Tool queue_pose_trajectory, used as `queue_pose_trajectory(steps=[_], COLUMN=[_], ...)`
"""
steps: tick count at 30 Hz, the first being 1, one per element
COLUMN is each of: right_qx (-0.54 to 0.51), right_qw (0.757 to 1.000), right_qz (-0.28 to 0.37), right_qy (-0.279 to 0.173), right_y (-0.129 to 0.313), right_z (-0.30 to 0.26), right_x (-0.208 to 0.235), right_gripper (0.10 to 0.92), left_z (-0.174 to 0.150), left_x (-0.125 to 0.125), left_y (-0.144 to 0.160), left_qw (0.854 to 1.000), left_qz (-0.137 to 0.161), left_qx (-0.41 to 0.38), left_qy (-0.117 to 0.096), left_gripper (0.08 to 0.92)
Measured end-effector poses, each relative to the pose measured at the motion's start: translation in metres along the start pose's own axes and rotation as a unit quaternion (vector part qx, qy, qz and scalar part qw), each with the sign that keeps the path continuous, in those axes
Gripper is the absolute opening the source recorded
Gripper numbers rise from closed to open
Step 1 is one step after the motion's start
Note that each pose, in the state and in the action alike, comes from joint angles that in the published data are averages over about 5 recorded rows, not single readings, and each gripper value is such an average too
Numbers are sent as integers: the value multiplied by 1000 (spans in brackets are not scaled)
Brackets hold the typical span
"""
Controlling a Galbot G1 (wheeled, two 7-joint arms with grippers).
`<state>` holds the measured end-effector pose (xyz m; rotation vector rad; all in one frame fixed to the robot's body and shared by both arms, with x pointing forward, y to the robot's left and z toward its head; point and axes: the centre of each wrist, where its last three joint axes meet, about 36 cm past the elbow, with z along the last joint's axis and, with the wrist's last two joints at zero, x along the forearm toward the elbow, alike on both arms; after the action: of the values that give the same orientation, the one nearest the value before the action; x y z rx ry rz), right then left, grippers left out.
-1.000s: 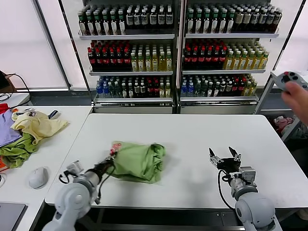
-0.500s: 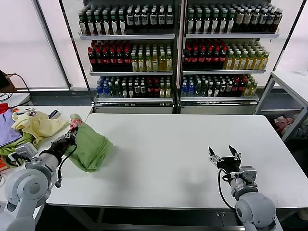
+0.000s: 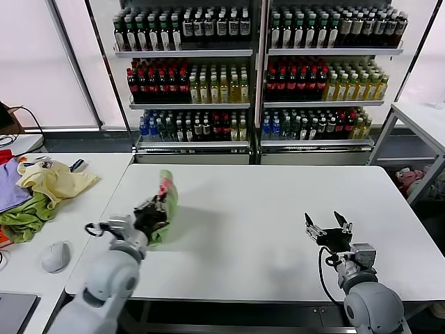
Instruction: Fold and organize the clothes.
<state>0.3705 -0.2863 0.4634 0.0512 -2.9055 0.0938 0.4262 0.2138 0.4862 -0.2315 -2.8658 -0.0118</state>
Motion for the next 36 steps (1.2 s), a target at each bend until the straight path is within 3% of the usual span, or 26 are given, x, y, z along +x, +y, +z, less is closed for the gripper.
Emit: queue_pose_trajectory(steps=[12,18,29,36], right_qx=[-3,-5,-10,-27], right_qw=[1000,1000,1000,999], right_qz=[-3,-6,-15,-38], right_qy=[-7,-10,-10,4], right_y=[1,4,17,53], right_z=[-3,-5,-4,4], right_x=[0,-2,-12,-35], right_gripper=[823,823,823,823], left_z=[33,38,33,30], left_x=[-51,-65,-48,-24], left_y=[-109,-145,-156,-120], left_qw=[995,992,991,994], left_qz=[66,86,133,102], left_qx=[-78,-96,-28,15], left_qy=[19,13,-17,-41], left_gripper=[171,324,644,808])
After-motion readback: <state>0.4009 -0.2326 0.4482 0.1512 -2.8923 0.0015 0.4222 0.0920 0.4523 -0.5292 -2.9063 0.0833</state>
